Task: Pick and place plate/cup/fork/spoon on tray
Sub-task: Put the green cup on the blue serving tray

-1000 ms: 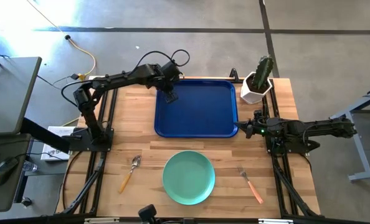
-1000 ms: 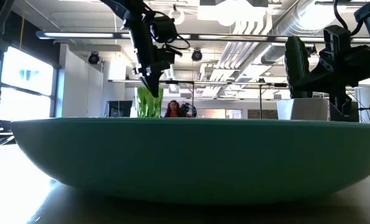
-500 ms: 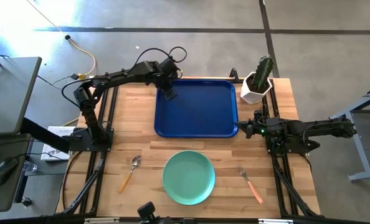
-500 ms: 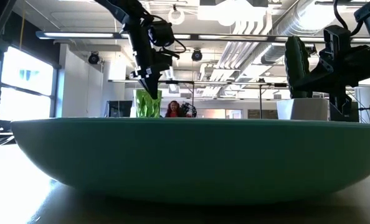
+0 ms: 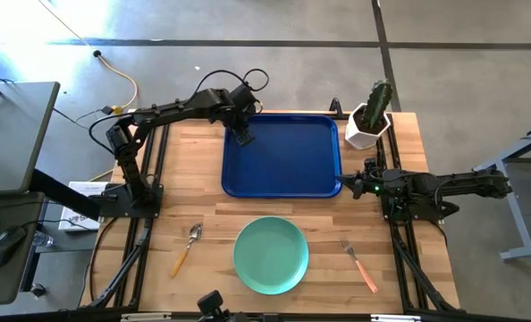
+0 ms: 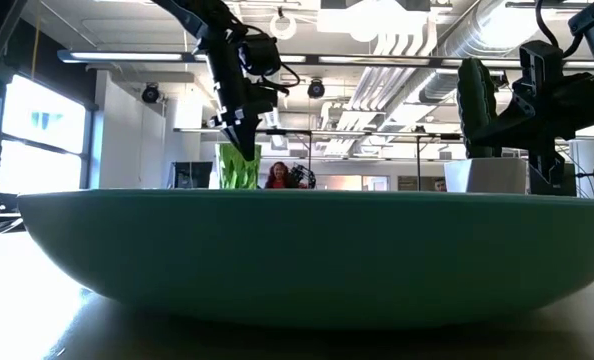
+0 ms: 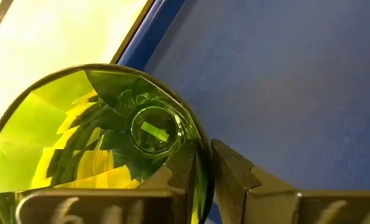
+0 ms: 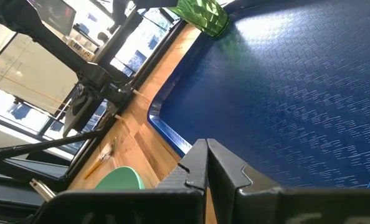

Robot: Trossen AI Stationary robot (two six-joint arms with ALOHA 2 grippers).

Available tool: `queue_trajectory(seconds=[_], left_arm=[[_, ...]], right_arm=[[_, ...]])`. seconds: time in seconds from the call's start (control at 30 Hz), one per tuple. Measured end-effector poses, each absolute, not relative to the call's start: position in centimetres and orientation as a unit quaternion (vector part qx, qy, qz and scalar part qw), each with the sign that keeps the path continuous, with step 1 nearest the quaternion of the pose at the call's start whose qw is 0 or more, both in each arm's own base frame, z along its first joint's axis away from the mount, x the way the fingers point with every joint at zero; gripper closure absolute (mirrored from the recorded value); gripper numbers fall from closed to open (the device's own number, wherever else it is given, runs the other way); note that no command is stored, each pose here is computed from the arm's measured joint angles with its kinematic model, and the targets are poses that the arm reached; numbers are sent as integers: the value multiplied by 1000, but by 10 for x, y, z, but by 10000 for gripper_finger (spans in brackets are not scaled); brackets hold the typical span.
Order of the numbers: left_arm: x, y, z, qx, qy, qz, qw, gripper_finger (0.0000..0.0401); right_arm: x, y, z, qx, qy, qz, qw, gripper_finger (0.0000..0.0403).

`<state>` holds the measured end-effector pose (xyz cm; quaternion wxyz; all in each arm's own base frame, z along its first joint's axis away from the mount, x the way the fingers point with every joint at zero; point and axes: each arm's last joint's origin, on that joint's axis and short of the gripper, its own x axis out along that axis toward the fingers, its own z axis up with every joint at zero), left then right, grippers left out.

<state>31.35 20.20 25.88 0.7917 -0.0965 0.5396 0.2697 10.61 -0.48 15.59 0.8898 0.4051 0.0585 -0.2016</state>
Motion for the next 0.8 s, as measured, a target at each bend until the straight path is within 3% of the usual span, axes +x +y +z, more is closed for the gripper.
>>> queue_trajectory(seconds=[0.8], left_arm=[[317, 205, 261, -86, 521, 280, 802, 309]], right_arm=[[106, -5, 156, 405, 59, -201, 890, 402]])
